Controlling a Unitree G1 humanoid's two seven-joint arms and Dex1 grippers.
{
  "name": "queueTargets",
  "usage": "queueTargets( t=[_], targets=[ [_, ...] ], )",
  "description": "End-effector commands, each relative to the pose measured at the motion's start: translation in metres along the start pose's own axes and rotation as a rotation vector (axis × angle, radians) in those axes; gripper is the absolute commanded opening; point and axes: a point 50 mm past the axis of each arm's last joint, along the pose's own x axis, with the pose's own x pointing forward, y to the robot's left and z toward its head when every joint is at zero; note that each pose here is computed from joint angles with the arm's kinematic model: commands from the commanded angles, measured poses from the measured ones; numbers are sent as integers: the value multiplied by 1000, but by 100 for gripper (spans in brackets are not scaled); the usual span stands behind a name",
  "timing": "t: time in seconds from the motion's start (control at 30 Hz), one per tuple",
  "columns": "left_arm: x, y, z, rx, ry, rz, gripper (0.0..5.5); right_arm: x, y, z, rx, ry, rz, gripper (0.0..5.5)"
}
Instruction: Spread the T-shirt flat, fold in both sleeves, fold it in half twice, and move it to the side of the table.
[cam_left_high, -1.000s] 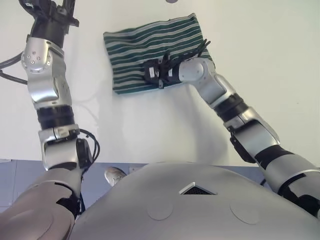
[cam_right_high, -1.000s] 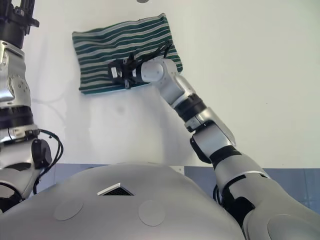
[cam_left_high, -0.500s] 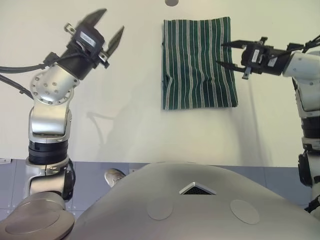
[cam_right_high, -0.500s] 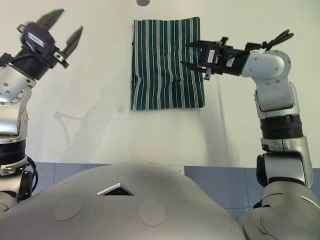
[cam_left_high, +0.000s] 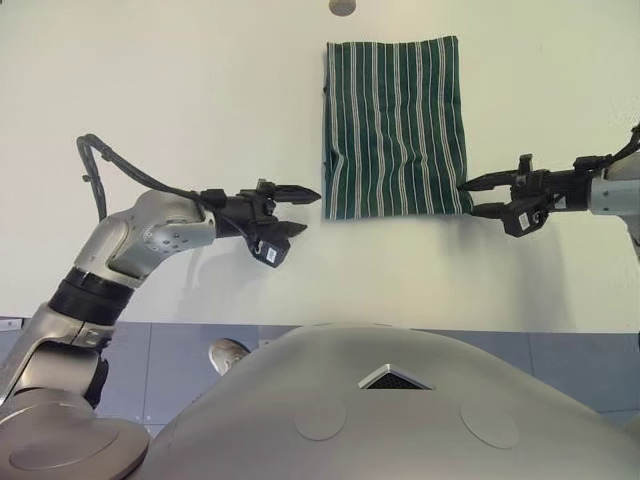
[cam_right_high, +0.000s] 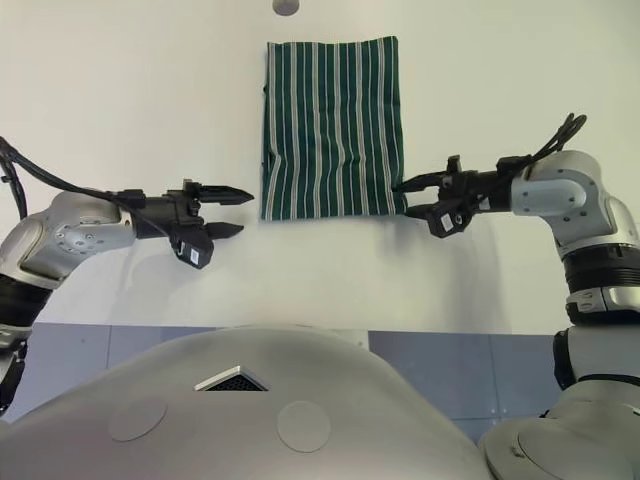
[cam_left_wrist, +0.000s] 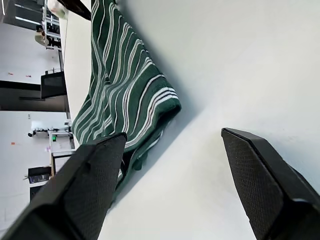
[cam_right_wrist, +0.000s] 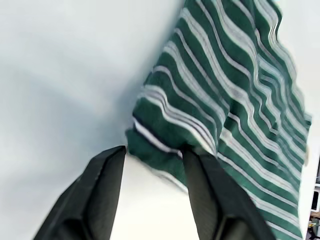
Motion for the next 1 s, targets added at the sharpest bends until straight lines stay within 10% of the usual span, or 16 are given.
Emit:
queueTargets(
  t=[0.03, 0.3, 1.0],
  targets=[
    [16, -9, -6, 67, -7, -97, 355, 5, 4, -1, -2, -5, 18, 177],
    [30, -25, -21, 26, 70, -210, 355, 9, 3, -2, 33, -16, 10, 15],
    [1, -74, 4, -315, -34, -280, 4, 6, 4, 29, 329, -211, 84, 8]
  ],
)
